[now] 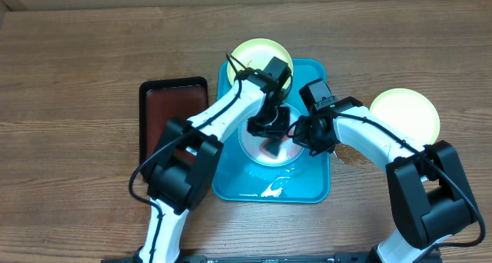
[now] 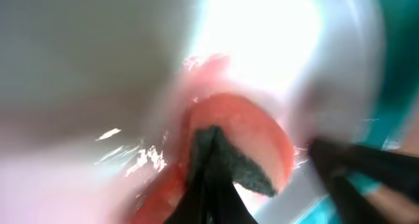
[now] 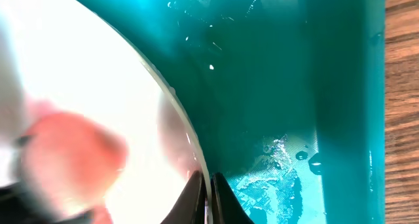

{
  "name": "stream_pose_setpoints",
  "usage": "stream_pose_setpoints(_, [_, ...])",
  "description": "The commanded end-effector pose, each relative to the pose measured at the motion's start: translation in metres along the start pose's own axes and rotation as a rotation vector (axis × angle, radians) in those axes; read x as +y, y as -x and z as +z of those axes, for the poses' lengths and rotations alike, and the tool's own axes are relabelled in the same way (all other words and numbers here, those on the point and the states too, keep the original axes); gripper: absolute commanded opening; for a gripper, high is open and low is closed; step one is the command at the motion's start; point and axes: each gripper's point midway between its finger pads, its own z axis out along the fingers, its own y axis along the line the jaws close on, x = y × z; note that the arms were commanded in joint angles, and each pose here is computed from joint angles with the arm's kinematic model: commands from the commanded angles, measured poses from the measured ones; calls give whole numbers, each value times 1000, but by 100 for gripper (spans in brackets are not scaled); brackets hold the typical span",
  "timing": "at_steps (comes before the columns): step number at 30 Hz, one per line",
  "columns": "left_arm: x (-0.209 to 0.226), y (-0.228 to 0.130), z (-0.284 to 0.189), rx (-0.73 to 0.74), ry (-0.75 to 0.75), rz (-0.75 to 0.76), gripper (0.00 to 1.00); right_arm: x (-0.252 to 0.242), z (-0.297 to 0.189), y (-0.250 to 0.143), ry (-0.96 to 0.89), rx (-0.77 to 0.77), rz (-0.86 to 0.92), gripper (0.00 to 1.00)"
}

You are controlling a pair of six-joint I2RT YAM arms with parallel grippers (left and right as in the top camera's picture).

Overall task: Clean dirty plates on tray and stack at the side
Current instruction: 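Return the sponge to the black tray with the left gripper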

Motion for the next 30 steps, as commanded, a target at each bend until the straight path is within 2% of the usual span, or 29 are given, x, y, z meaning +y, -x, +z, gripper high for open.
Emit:
stream_pose_setpoints(1, [49,17,-40,-157,256,-52,4,-28,10,4,-122,-28,19,4])
stream_pose_setpoints(4, [53,15,-69,-208,287,-52,4,-28,10,4,-122,-27,19,4])
stream_pose_setpoints(10, [54,6,-143,-338,225,-82,4,-29,10,3,-125,-24,14,4])
stream_pose_setpoints(13, [78,3,-179,-402,238,-131,4,-29,10,2,-125,-21,-9,4])
stream_pose_setpoints(16, [126,-1,-200,-418,331,-233,4,-28,10,2,-120,-15,-60,4])
stream_pose_setpoints(20, [174,-4,-183,-357,386,-323,4,-28,10,2,-119,-11,-129,4])
stream_pose_setpoints(25, [216,-13,-126,-256,409,-390,6,-28,10,2,-119,-10,-176,4])
stream_pose_setpoints(26, [218,-15,-118,-239,397,-396,10,-28,10,2,-119,-10,-176,4])
stream_pose_setpoints(28, [217,-16,-111,-220,351,-410,25,-27,9,2,-121,-4,-176,4])
stream_pose_setpoints(30, [214,-12,-115,-236,308,-419,30,-25,5,3,-122,2,-177,4])
